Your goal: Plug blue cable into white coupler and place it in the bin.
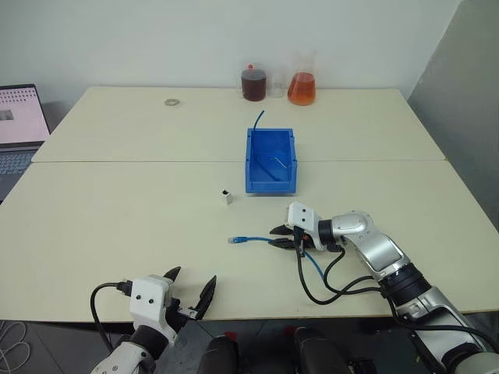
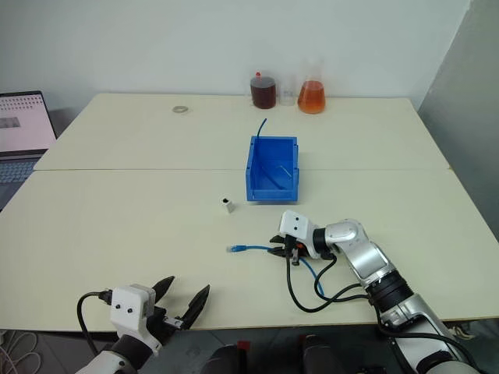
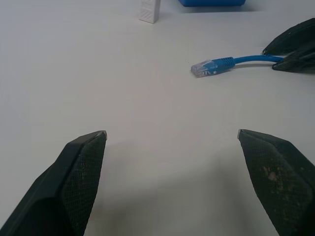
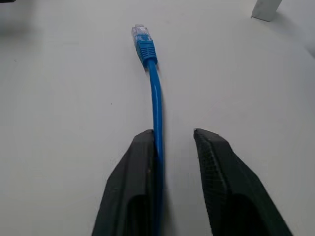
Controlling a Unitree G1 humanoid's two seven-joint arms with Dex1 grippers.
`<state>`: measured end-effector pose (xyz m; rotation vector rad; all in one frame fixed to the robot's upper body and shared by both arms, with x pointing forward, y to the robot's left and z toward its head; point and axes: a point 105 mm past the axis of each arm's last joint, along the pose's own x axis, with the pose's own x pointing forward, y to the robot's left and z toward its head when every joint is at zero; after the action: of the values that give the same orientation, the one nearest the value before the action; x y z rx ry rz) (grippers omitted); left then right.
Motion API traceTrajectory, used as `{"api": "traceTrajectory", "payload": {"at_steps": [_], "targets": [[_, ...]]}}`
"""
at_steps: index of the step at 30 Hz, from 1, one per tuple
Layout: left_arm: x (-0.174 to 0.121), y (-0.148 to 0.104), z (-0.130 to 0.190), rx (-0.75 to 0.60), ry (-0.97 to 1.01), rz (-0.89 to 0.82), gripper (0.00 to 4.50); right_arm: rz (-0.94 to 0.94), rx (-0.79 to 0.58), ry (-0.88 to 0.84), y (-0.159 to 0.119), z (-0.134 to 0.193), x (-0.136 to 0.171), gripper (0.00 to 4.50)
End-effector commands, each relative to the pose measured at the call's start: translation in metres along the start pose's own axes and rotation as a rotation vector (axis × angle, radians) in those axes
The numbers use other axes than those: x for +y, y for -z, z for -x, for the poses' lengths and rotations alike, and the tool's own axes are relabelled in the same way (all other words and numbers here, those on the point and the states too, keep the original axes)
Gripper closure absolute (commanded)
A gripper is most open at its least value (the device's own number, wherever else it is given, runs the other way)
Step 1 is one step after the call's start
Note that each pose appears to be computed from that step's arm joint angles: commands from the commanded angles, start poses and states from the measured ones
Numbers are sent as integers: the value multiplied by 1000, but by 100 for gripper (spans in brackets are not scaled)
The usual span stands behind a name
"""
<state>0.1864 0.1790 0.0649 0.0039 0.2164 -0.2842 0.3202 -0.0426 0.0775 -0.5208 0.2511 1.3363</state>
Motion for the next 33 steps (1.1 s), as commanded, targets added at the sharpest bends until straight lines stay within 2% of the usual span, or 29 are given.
{"api": "traceTrajectory", "payload": {"at_steps": [1, 6, 11, 15, 21, 28, 33], "targets": [[-1, -10, -4, -28, 61, -54, 0, -3, 2, -7, -2, 8, 0, 236], [9, -21, -18, -21, 205, -118, 0, -63, -2, 13, -4, 35, 4, 125], [17, -32, -43, 44, 517, -265, 0, -164, -72, -19, -24, 76, 22, 5], [21, -33, -64, 99, 700, -355, 0, -269, -140, 3, -43, 94, 22, 5], [23, -23, -94, 178, 910, -488, 0, -334, -174, 81, -57, 110, 17, 5], [15, -20, -125, 181, 992, -592, 0, -369, -162, 141, -57, 116, 22, 5], [1, -14, -128, 179, 1079, -614, 0, -387, -159, 167, -57, 118, 24, 5]]}}
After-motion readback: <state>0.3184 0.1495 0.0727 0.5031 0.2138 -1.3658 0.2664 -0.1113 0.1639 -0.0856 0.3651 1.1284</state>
